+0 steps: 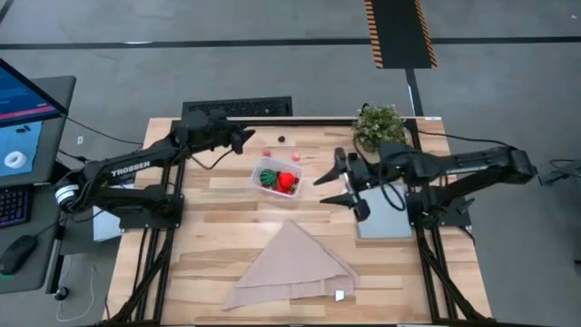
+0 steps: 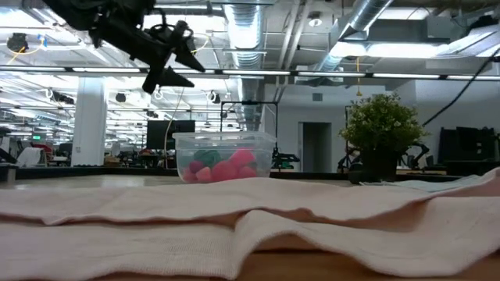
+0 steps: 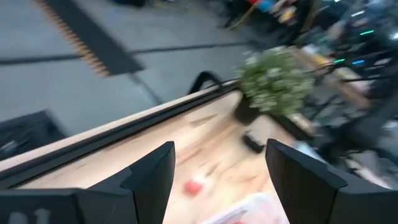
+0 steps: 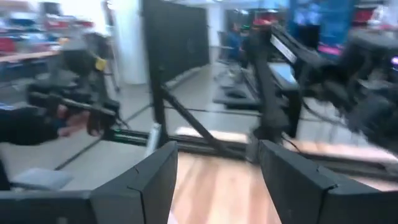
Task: Pick and placing Produce into tupperware
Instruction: Put the blackberry into the transparent bin
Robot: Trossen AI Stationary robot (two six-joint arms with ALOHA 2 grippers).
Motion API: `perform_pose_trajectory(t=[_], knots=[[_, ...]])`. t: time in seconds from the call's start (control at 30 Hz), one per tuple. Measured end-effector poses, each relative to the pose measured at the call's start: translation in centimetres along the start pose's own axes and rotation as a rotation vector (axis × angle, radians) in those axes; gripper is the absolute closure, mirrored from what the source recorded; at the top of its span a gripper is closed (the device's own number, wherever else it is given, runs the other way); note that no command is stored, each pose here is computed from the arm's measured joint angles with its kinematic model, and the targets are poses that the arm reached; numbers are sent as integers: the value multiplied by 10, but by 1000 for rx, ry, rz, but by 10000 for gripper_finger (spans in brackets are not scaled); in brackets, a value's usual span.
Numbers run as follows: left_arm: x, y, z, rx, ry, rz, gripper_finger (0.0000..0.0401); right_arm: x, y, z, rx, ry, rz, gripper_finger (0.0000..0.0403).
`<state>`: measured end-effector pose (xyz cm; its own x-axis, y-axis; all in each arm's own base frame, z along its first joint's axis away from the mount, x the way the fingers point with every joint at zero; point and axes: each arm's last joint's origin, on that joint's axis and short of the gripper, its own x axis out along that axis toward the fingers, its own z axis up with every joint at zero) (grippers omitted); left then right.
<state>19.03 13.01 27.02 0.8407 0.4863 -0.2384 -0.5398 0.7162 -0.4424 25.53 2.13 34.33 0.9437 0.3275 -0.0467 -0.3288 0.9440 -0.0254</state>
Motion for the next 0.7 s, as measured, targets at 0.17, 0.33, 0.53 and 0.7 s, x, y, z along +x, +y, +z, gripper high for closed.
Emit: perform_pose_trajectory(t=[0.17, 0.33, 0.53, 0.7], knots=[[21, 10, 18, -13, 110, 146, 160, -31, 9, -17, -26, -15, -16, 155], [60, 18, 31, -42, 241, 169, 160, -55, 17, -33, -24, -35, -24, 155], [101, 28, 47, -38, 376, 235, 160, -82, 28, -50, 9, -84, -9, 155], [133, 33, 50, -22, 479, 279, 160, -97, 32, -69, 43, -94, -8, 155]])
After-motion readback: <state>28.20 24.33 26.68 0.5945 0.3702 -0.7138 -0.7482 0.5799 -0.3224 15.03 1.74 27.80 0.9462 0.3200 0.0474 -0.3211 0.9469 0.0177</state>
